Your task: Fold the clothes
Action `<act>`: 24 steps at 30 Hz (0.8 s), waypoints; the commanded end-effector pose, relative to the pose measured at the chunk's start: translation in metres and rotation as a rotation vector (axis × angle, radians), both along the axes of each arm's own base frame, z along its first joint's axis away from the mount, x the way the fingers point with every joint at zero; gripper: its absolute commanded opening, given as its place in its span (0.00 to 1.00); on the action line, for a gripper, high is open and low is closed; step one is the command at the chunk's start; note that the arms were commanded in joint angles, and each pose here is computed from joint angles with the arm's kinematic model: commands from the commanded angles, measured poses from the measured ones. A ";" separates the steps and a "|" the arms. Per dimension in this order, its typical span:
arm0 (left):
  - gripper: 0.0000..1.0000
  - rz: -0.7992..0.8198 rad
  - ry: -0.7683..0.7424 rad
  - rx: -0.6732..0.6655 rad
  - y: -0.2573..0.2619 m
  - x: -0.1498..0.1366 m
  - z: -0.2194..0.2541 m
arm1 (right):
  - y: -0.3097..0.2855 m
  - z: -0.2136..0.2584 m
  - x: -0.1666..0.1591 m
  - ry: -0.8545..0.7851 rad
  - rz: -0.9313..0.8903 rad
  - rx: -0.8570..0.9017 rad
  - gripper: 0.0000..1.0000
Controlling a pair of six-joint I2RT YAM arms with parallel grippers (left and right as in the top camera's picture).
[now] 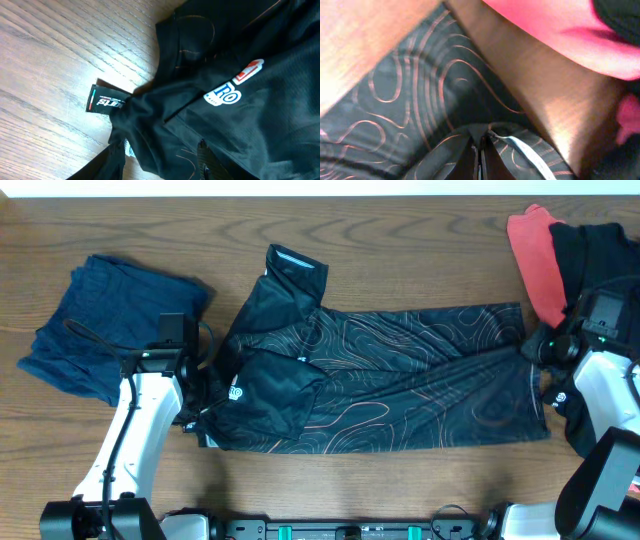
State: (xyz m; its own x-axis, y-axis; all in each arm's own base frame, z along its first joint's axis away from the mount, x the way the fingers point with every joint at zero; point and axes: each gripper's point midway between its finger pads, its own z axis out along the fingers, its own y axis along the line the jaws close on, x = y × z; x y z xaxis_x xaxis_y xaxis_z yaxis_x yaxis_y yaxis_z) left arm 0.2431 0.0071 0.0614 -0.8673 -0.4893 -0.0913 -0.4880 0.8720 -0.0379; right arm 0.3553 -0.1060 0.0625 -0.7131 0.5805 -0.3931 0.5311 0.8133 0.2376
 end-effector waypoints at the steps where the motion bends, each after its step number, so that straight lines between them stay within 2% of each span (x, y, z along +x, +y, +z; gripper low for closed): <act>1: 0.49 0.000 -0.008 0.002 0.001 0.000 0.002 | 0.019 0.013 0.015 -0.069 0.099 0.025 0.01; 4: 0.49 -0.001 -0.008 0.002 0.001 0.000 0.002 | 0.029 0.011 0.014 -0.052 0.149 0.015 0.01; 7: 0.49 -0.001 -0.007 0.002 0.001 0.000 0.002 | 0.033 0.002 -0.002 0.026 0.151 0.019 0.01; 13: 0.49 -0.001 -0.007 0.002 0.001 0.000 0.002 | 0.008 -0.018 -0.051 0.257 0.069 -0.113 0.01; 18: 0.49 -0.001 -0.008 0.002 0.001 0.000 0.002 | -0.011 -0.019 -0.065 0.314 -0.043 -0.192 0.01; 19: 0.49 -0.001 -0.008 0.002 0.001 0.001 0.002 | -0.012 -0.018 -0.063 0.302 -0.050 -0.193 0.04; 21: 0.49 -0.001 -0.015 0.002 0.001 0.003 0.004 | -0.011 -0.017 -0.054 0.267 -0.047 -0.185 0.20; 24: 0.49 -0.039 -0.059 0.005 0.000 0.014 0.016 | -0.001 -0.015 -0.039 0.199 -0.008 -0.137 0.32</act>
State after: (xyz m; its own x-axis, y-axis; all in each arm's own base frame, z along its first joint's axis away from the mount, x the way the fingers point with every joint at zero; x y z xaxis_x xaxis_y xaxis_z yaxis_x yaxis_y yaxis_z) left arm 0.2434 0.0070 0.0615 -0.8682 -0.4876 -0.0920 -0.4862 0.8730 -0.0390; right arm 0.3093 -0.1103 0.0449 -0.7910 0.5357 -0.2954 0.5661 0.8241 -0.0213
